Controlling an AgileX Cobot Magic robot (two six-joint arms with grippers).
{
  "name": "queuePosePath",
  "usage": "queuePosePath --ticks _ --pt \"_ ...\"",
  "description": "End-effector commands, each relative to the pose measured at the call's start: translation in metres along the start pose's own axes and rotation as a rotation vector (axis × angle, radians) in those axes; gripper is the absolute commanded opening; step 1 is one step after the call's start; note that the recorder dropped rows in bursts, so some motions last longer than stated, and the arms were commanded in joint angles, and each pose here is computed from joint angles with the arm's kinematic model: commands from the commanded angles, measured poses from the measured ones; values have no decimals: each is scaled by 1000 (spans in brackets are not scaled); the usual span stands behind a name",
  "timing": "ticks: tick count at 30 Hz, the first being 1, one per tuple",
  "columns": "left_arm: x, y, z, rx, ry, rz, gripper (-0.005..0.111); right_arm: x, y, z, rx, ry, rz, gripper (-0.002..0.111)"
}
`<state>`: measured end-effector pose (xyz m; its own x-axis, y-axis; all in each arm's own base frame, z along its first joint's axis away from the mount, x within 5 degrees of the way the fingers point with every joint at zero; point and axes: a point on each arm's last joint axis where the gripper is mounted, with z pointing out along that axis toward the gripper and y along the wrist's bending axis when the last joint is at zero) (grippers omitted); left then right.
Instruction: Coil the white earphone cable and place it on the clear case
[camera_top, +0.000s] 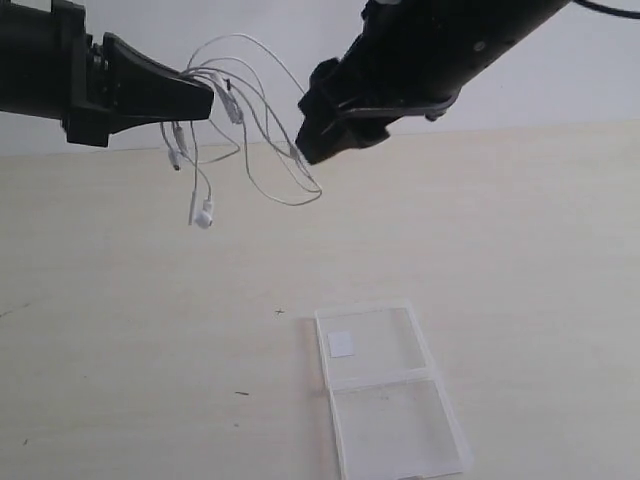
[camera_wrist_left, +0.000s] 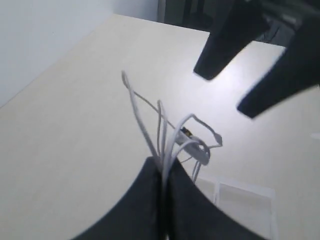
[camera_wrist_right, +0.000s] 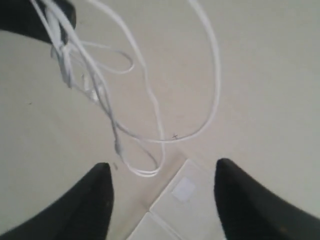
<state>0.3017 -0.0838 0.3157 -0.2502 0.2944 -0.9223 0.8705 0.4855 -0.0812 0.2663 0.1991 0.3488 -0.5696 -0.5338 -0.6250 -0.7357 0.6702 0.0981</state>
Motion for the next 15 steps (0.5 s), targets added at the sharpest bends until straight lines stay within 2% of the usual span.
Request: queuePosePath --ticks 1,4,5,10,15 --pt "3 -2 -2 1 47 32 0 -2 -9 -36 185 -98 8 29" --pt "9 -5 -3 33 109 62 0 -1 -13 -60 291 -160 47 5" --pt "10 -6 -3 47 123 70 0 -1 -15 -67 312 -187 67 0" --pt "11 -13 -4 124 132 49 0 1 -24 -111 379 -369 208 0" --pt "3 -23 -4 230 55 -17 0 7 -28 -145 477 -477 241 0"
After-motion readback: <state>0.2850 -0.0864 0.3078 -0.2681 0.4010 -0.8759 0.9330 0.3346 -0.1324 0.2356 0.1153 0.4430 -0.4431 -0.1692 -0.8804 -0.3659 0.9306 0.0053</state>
